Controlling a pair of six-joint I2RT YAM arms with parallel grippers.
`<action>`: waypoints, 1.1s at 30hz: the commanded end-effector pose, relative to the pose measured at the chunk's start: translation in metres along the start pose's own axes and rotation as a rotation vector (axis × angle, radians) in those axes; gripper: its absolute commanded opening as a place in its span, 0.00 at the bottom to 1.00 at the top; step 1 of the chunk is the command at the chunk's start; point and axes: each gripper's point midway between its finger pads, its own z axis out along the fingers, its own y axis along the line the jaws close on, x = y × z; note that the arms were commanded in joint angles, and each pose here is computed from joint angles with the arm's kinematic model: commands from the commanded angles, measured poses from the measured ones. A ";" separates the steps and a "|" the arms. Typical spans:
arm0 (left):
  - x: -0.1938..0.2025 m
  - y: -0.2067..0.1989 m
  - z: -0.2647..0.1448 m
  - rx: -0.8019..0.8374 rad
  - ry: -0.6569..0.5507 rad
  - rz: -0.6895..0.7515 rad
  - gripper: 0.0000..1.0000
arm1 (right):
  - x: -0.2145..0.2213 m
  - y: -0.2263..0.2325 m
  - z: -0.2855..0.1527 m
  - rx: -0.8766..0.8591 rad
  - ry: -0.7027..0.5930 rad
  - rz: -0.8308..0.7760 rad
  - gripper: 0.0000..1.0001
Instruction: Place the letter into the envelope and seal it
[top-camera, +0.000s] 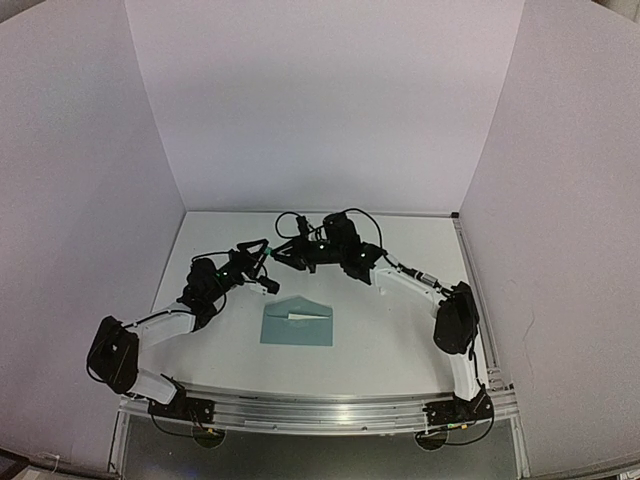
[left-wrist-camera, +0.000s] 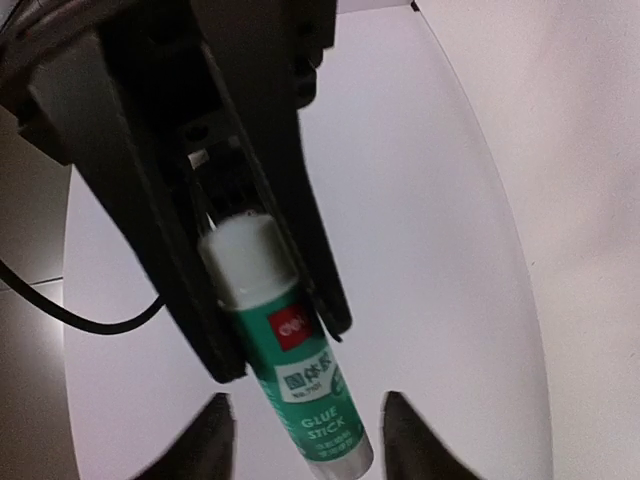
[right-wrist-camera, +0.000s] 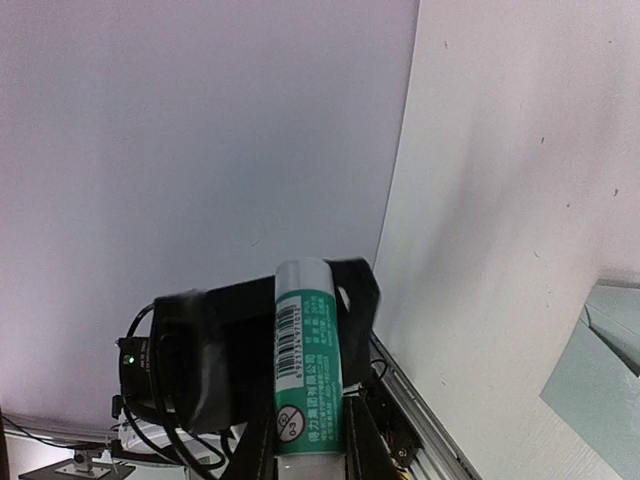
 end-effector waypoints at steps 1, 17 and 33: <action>0.002 0.035 -0.011 0.110 0.024 -0.257 0.99 | -0.018 0.010 -0.026 0.004 -0.069 -0.146 0.00; -0.082 0.029 -0.087 0.978 -0.189 -1.128 0.96 | 0.056 0.019 -0.083 0.076 0.087 -1.218 0.00; -0.097 0.041 -0.083 1.009 -0.296 -1.206 0.76 | 0.095 0.027 -0.057 0.040 0.164 -1.685 0.00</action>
